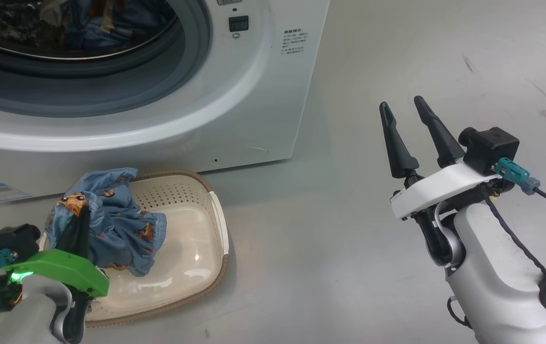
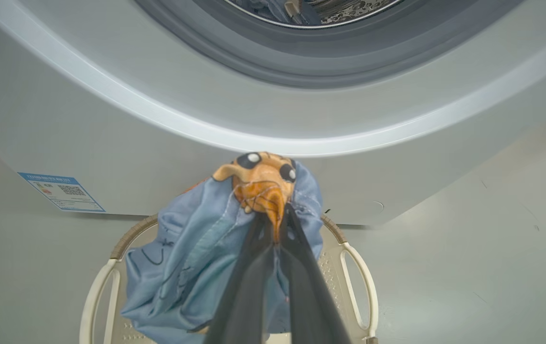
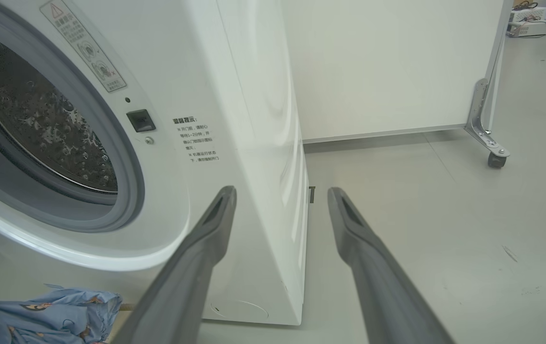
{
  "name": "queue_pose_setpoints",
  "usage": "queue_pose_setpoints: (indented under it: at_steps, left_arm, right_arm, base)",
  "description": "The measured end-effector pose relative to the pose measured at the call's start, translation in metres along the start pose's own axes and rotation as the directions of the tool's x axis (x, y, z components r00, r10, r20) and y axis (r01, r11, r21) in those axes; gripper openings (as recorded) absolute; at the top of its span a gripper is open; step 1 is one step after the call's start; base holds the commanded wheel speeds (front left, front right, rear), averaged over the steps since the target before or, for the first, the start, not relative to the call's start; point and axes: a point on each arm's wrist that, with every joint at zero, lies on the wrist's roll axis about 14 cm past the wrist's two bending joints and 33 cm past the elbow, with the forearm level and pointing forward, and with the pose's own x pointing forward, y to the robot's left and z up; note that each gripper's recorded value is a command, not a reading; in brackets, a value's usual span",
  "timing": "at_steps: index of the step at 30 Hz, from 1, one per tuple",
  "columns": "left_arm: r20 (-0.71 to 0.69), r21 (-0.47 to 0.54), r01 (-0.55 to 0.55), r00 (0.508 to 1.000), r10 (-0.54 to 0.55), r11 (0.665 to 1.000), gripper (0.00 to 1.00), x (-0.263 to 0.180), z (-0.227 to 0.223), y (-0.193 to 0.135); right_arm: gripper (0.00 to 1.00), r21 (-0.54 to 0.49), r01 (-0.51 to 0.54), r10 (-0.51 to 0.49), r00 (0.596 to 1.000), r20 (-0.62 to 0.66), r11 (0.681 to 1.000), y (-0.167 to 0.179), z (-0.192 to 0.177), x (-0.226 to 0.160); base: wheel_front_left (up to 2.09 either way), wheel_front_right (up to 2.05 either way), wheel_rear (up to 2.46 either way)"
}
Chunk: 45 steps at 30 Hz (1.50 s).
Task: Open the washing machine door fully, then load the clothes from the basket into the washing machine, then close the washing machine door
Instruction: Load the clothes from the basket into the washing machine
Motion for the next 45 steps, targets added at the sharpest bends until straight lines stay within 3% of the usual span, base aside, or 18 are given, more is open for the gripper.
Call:
queue_pose_setpoints:
  at_steps: [12,28,45]
  left_arm:
    - [0.187,0.1,0.024,0.981,-0.043,0.995,0.0,-0.027,0.066,-0.015]
    - [0.461,0.229,0.05,0.874,-0.153,0.972,0.0,-0.081,0.15,-0.068]
    - [0.518,0.226,0.022,0.844,-0.139,0.974,0.0,-0.115,0.148,-0.075]
  right_arm:
    - [1.0,-0.01,-0.037,0.037,0.999,0.025,0.999,0.016,0.016,-0.014]
    - [1.0,-0.01,-0.059,0.06,0.997,0.046,0.998,0.03,0.027,-0.04]
    - [1.0,-0.026,-0.075,0.077,0.994,0.083,0.997,0.033,0.042,-0.045]
  base:
    - [0.0,0.0,0.0]
    - [0.0,0.0,0.0]
    - [0.0,0.0,0.0]
